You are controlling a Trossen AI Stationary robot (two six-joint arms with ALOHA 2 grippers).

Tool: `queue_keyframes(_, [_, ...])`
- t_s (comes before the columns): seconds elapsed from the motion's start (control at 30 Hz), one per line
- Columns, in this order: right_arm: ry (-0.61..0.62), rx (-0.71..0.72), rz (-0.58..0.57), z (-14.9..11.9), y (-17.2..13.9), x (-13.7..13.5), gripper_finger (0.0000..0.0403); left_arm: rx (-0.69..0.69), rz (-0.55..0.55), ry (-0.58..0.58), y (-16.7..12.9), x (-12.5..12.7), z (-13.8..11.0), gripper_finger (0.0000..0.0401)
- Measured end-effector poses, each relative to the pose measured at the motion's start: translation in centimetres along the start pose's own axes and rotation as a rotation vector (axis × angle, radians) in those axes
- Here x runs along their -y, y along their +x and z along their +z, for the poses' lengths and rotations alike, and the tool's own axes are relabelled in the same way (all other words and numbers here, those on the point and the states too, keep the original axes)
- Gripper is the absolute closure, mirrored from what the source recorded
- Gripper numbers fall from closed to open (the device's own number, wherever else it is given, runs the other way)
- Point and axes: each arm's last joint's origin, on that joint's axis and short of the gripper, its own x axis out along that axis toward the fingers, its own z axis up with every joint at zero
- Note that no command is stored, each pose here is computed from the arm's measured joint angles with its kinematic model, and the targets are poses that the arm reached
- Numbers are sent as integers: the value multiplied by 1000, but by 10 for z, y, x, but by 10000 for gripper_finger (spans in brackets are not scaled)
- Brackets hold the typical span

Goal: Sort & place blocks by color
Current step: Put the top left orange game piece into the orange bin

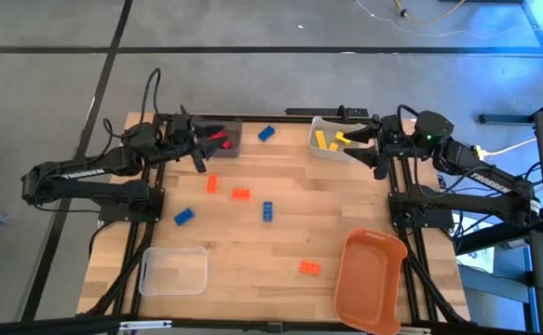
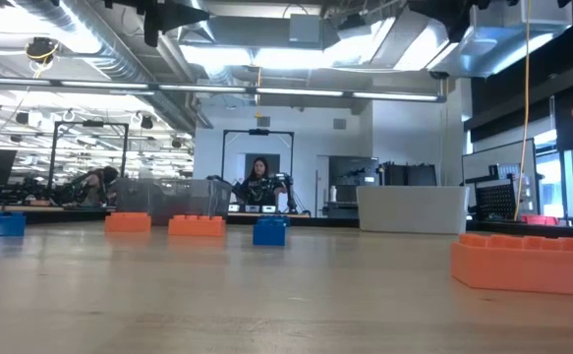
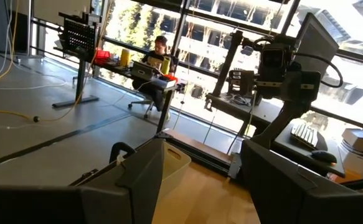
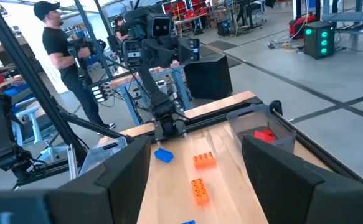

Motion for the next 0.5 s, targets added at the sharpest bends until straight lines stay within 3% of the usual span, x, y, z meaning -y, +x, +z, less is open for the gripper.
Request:
queue_keyframes(0.37, [-3, -1, -1, 0, 0, 0, 148, -5, 9, -12, 0, 0, -1, 197])
queue_keyframes(0.5, [-3, -2, -1, 0, 0, 0, 148, -90, 161, -130, -1, -7, -12, 197])
